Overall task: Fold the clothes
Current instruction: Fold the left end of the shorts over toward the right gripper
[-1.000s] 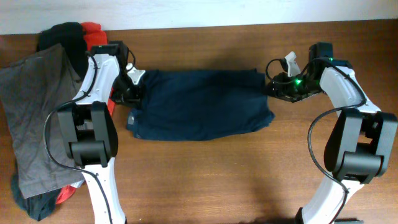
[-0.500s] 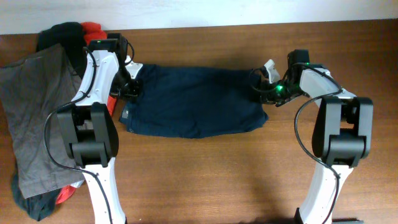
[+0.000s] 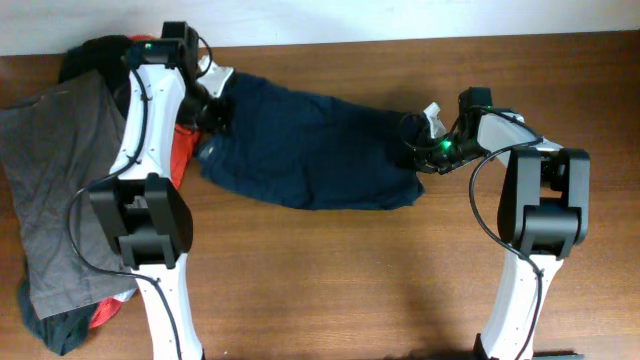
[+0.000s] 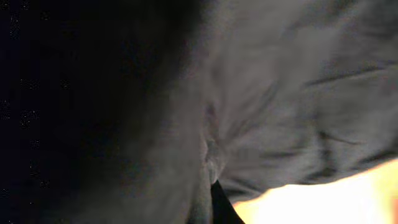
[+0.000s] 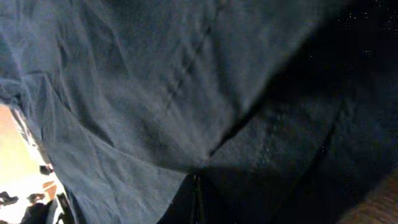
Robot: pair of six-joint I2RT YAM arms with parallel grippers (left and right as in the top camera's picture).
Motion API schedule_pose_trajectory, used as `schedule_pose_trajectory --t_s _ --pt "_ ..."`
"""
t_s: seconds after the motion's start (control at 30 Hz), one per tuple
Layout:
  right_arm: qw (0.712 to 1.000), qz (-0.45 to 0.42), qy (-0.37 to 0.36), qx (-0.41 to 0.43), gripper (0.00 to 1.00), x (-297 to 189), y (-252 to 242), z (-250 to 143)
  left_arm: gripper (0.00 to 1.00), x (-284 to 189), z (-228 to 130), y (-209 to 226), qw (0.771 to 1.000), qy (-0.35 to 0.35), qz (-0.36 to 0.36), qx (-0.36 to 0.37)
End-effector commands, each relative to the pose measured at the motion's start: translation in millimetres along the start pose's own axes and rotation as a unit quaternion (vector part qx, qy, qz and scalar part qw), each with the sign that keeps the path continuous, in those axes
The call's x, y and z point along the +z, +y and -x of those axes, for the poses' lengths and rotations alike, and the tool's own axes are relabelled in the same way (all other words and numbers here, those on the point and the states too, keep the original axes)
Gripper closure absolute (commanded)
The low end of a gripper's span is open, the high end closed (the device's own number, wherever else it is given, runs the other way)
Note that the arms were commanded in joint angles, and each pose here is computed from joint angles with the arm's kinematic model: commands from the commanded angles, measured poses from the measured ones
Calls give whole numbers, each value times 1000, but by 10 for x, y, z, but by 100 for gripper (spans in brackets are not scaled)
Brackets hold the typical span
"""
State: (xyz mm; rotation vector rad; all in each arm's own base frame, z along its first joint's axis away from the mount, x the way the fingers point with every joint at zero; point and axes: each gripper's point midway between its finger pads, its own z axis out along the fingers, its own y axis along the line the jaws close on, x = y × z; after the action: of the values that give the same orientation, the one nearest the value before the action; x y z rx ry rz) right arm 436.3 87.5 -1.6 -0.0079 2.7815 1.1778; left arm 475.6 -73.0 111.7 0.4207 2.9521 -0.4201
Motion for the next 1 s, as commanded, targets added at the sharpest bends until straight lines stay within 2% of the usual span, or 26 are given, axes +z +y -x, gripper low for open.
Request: schedule_pose_trajectory --t_s 0.0,0.13,0.3,0.7,0.97 --pt "998 -43 32 31 96 223 -348 -176 100 32 96 -602 997 -8 -66 45" --pt "998 -46 32 31 96 223 -357 -177 100 193 85 -1253 991 4 -79 111" --pt "998 -49 33 33 96 223 -370 -182 100 331 190 -1869 981 -24 -87 173" --pt "997 -49 37 37 96 257 -404 -252 100 432 387 -2890 953 -106 -116 259" --pt "997 -50 40 39 96 291 -440 -307 99 451 353 -3407 932 -137 -135 308"
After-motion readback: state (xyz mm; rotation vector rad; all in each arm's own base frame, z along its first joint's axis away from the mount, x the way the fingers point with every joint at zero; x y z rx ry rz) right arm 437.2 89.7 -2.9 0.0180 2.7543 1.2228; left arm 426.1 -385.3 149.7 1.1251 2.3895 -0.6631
